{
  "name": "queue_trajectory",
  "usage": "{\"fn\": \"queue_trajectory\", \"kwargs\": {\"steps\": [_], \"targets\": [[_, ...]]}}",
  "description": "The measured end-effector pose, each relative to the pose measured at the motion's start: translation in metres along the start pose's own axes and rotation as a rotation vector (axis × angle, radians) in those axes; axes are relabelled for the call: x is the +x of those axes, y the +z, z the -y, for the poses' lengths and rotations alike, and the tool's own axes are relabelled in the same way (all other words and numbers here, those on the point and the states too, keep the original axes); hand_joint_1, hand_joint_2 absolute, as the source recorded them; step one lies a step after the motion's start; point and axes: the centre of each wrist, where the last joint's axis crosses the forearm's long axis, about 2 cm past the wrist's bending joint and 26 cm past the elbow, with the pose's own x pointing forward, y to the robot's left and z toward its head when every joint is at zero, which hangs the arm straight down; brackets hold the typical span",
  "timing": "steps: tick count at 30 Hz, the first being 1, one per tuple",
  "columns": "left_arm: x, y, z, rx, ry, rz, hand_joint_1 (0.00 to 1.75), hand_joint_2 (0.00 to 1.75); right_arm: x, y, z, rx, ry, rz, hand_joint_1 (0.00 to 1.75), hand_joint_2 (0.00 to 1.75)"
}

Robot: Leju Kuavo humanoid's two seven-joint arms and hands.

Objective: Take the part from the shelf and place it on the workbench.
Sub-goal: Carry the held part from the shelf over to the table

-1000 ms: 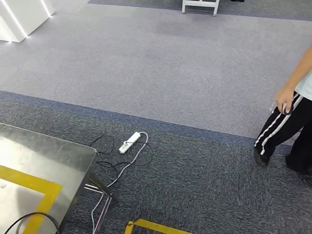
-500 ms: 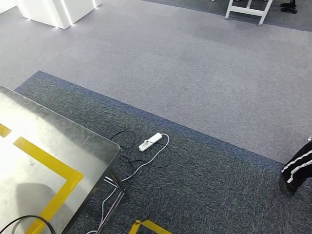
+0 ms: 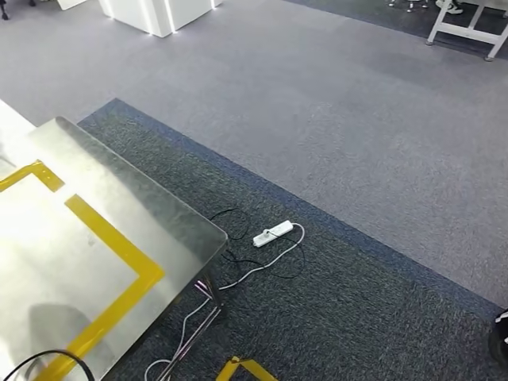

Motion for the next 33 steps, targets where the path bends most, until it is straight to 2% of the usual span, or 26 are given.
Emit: {"fn": "queue_trajectory", "kwargs": {"steps": [33], "targets": [[-0.0034,-0.0025,-0.0005,-0.008,-0.038,0.034,1.47,1.75,0.0012,-0.0004,-0.0004,0.015,0.001,0.006,0.0,0.0]]}}
